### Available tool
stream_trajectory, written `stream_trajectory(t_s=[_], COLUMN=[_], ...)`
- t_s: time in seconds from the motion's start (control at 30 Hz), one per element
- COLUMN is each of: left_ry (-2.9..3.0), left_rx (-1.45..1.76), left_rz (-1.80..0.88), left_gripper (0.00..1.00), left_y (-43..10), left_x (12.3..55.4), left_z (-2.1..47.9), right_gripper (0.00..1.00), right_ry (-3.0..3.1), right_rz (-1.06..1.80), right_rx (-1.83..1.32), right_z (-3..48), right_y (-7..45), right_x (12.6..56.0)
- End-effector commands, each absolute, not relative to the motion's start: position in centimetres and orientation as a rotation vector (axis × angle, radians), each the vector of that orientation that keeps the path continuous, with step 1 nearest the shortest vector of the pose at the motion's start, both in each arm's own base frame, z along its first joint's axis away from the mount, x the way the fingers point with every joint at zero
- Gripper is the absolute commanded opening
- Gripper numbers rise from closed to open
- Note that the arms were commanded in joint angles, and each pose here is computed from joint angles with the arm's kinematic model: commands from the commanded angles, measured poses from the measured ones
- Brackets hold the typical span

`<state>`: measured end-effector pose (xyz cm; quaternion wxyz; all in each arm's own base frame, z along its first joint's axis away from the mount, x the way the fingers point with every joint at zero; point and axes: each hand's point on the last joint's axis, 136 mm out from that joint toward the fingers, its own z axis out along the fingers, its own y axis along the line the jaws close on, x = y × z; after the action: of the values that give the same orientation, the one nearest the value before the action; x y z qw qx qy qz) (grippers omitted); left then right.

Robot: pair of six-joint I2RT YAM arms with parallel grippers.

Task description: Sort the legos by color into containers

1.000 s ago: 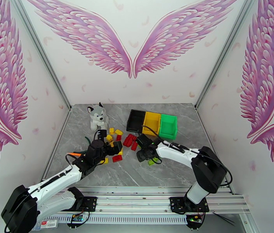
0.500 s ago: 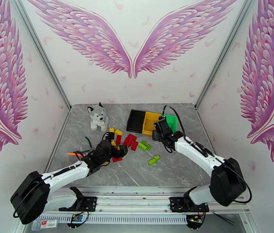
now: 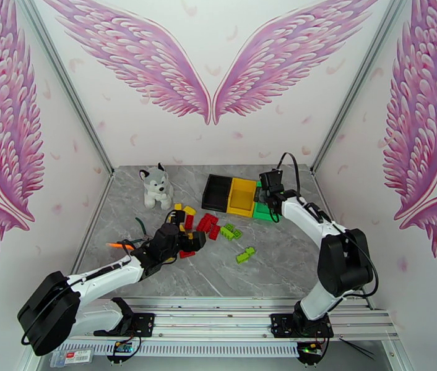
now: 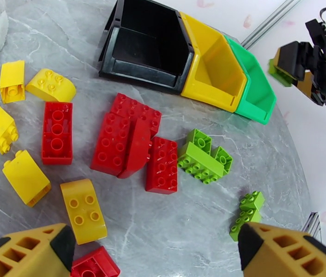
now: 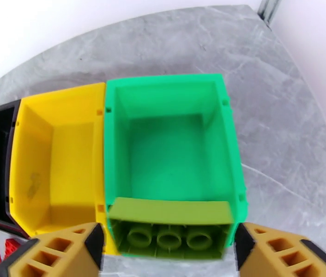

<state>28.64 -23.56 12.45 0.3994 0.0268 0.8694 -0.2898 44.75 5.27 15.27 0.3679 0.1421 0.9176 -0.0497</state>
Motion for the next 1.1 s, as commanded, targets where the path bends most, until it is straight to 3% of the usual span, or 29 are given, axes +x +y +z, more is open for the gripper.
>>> stream_trajectory(t_s=[0.0,0.27,0.5,0.8,1.07], left_ry=[2.142,2.146,2.161,2.148,2.120], left_rx=[0.083,0.078,0.076,0.024,-0.062], left_rz=[-0.755,-0.749,-0.737,-0.722,-0.724], left_gripper=[0.99,0.99,0.99,0.99,0.99], left_y=[-24.1,-24.0,-24.1,-22.7,-20.3], left_x=[29.2,29.2,29.3,29.6,29.9], left_z=[14.7,14.6,14.2,14.5,15.1], right_gripper=[0.89,0.88,0.85,0.81,0.78], right_ry=[2.391,2.392,2.547,2.700,2.675], right_rz=[-0.121,0.224,0.297,0.277,0.191], right_rx=[0.383,0.228,-0.091,-0.325,-0.397], right_z=[15.1,17.3,12.4,6.7,6.5], right_y=[5.1,11.1,17.9,22.4,23.3], right_x=[43.9,39.2,34.2,33.6,33.7])
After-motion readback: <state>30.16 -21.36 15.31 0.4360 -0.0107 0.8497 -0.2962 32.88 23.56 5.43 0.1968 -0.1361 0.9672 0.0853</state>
